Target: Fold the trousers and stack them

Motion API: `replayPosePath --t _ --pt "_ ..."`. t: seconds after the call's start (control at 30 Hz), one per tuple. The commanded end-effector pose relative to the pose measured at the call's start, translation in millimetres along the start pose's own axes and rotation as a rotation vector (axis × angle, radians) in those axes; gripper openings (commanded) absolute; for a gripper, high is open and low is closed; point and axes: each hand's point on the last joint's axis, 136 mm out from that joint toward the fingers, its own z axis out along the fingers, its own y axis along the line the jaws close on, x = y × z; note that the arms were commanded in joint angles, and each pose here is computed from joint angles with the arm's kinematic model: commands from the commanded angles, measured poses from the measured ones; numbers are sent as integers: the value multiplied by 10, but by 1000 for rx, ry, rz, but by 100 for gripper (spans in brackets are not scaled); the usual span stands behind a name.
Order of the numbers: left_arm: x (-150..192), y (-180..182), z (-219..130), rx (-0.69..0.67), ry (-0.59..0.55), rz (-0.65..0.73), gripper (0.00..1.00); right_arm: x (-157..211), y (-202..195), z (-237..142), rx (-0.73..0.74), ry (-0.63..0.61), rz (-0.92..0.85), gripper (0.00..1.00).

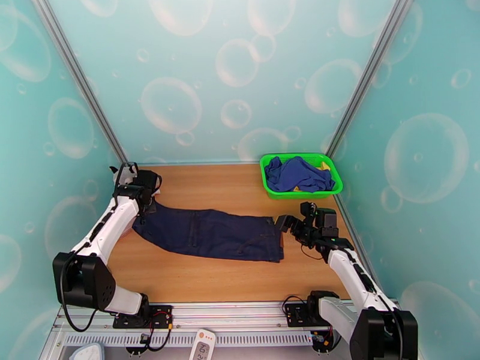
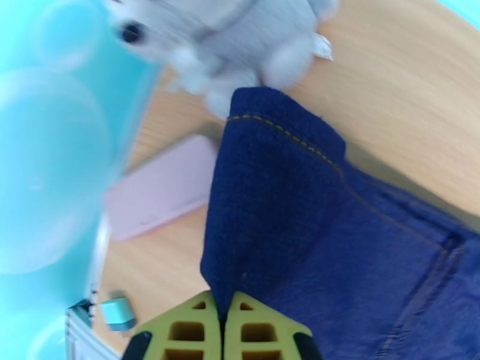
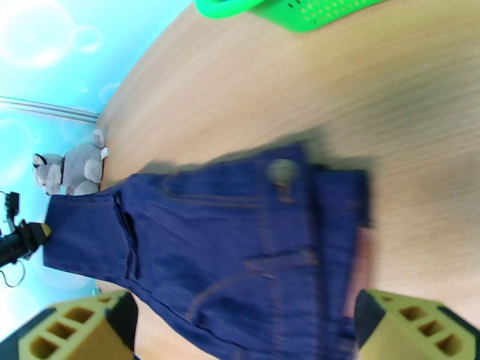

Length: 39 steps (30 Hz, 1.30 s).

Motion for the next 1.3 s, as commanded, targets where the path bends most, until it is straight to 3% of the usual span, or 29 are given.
replayPosePath --t 0.0,0.1,0.23,0.33,0.43,0.77,1.13,1.27 --pt "-179 163 -358 -134 -84 6 0 137 54 36 -22 32 -23 99" --pt "-257 49 -619 -150 -124 28 0 216 150 104 -49 56 -45 99" --pt "-150 -617 -835 120 -92 79 0 318 276 227 -63 99 -89 99" --pt "-10 -970 -982 221 -77 111 0 371 298 303 -54 118 -108 97" --pt "120 -1265 -1118 303 -72 136 0 420 229 368 -43 131 -94 89" --pt "389 -1892 -1547 539 -70 131 0 565 -112 598 98 154 -94 40" --pt "668 -2386 -1824 735 -34 72 0 575 -273 809 163 177 -51 29" --pt "798 -2561 -1770 738 -1 -63 0 647 -264 869 149 193 -53 23"
